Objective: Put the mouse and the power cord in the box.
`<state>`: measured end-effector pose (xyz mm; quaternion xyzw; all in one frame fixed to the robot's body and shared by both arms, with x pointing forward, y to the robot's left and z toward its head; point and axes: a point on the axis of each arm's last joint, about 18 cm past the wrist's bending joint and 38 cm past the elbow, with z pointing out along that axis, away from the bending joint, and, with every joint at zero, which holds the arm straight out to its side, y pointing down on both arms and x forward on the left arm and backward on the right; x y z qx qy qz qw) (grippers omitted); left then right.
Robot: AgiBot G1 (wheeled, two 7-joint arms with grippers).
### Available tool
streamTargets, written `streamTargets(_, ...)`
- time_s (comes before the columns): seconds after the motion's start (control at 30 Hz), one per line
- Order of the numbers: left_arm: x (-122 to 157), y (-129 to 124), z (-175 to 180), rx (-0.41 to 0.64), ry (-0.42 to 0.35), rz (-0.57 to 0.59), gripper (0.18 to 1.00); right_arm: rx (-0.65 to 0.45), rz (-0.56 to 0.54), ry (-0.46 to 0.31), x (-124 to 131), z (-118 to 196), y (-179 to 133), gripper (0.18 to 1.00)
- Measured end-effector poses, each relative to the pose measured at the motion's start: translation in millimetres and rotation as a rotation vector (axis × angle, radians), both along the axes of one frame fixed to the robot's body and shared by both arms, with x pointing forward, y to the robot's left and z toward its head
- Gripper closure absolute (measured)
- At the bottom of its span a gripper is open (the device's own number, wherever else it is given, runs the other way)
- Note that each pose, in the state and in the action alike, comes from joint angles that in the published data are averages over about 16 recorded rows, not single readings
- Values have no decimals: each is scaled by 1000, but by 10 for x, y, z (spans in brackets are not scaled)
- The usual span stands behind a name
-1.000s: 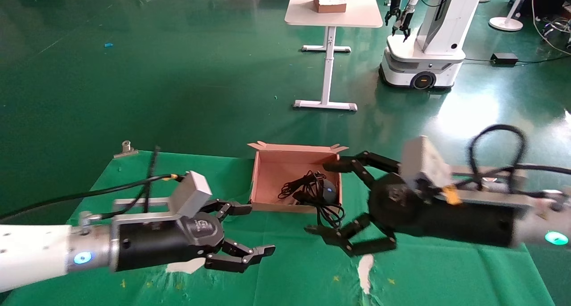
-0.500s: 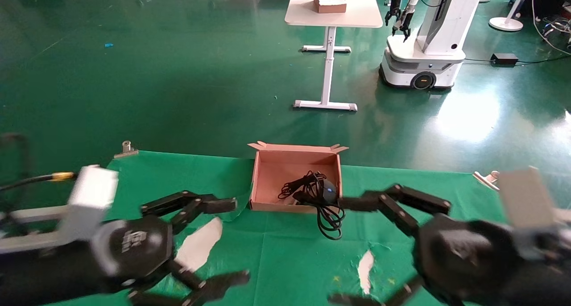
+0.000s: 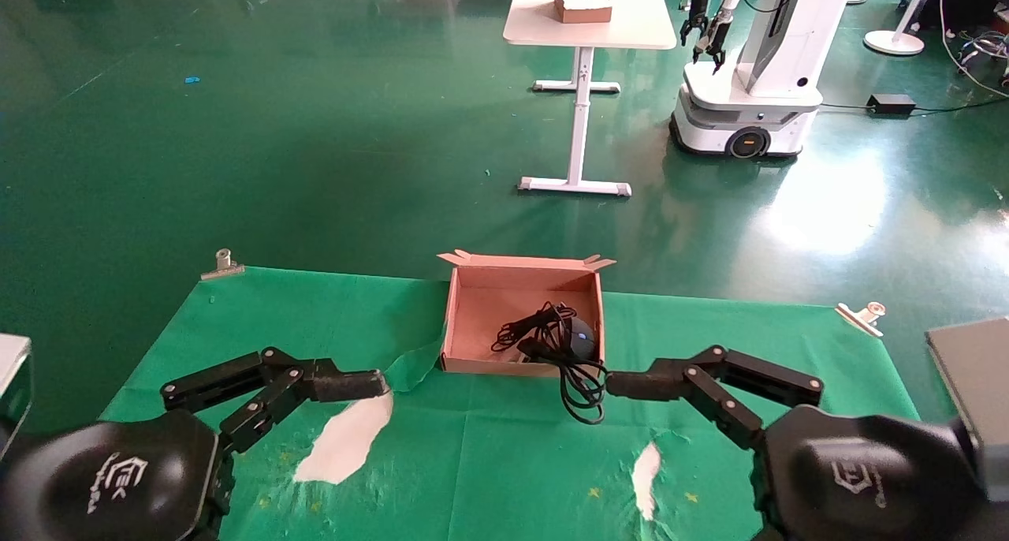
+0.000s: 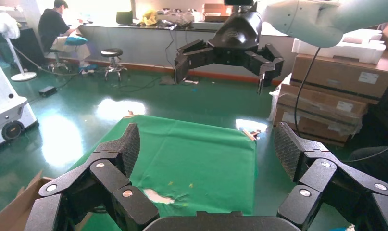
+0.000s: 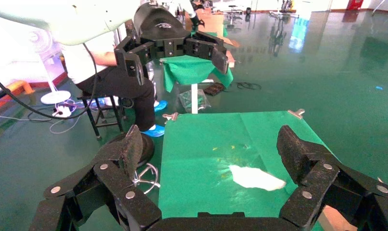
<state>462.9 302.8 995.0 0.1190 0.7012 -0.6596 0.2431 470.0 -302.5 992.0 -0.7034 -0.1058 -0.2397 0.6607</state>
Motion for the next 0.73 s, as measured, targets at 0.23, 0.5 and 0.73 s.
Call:
streamTargets(0.23,52,-12,-13,-1,10,11,184,-1,-5,0,23,0,1,178)
streamTargets(0.5,93,-21,-22,-2,18,20,184,-1,-9,0,38,0,2,178)
streamTargets(0.73,106,-23,-25,-3,20,23,184,-1,-10,0,42,0,2,178)
